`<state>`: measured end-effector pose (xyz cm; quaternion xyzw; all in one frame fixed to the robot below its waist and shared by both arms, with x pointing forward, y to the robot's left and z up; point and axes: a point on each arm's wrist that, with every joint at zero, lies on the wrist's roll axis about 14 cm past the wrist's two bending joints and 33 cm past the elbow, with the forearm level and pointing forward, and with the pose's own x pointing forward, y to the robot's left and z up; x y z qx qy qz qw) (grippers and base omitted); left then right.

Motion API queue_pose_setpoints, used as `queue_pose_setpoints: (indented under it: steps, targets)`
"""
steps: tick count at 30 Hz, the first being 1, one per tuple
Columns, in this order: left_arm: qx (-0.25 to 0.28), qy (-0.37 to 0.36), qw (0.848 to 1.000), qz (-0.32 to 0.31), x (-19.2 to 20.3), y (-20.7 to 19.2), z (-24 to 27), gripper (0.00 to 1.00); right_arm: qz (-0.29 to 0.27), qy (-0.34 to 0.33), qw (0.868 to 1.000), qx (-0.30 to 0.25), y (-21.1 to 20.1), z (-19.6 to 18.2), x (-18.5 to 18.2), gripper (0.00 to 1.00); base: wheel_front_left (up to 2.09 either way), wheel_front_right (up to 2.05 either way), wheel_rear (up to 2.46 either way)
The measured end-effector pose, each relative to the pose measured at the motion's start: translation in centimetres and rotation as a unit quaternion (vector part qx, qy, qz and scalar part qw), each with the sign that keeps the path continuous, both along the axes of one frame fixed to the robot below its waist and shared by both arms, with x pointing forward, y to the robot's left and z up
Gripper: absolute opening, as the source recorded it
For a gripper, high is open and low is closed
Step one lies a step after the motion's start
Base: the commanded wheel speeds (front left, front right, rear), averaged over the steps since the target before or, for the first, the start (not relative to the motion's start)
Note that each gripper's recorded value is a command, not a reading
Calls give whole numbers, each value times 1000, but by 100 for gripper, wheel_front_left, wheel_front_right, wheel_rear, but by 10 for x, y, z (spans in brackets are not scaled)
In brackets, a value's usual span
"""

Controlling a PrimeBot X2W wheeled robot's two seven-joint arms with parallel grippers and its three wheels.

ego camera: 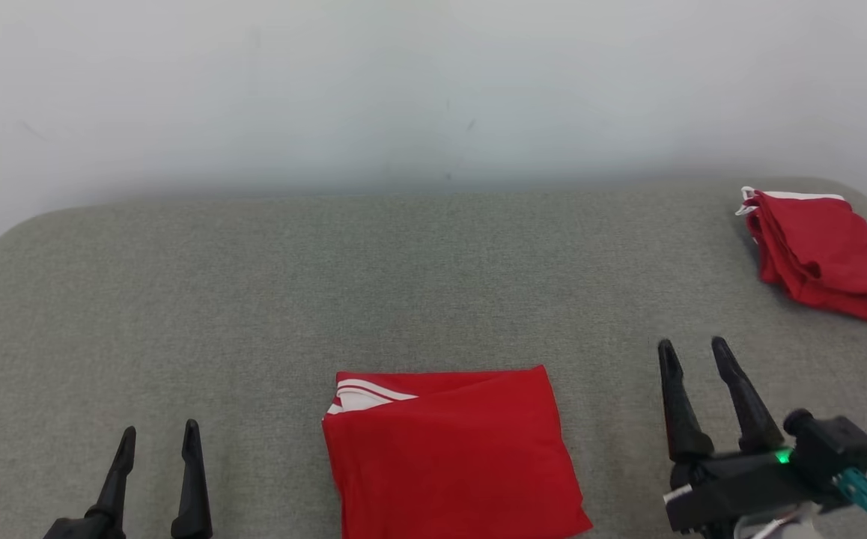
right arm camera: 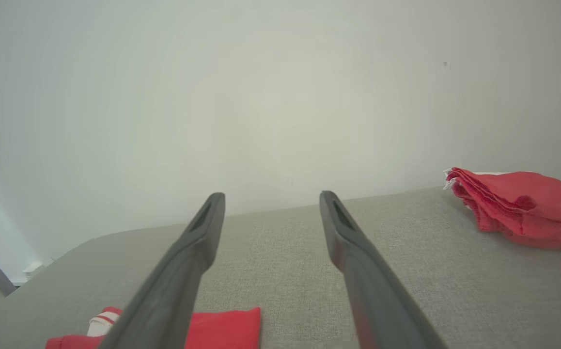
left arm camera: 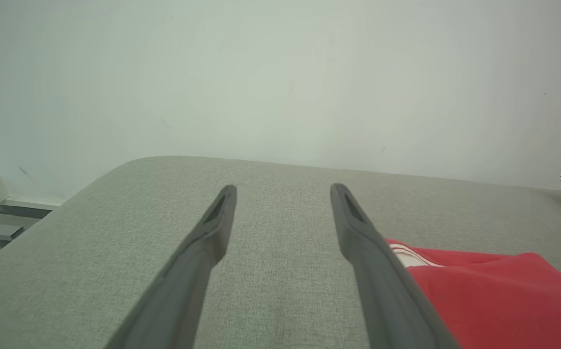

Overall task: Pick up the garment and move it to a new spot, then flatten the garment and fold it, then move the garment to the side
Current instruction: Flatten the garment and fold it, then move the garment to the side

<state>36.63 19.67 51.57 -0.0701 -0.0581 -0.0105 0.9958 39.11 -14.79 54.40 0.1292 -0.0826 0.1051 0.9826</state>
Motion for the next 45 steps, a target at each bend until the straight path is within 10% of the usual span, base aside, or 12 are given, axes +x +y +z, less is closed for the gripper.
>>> queue_pose_setpoints:
  steps: [45]
  targets:
    - [20,4,1000,16,-20,9,-3,100,-35,35,999,-23,-8,-31,-41,100,0,0,0]
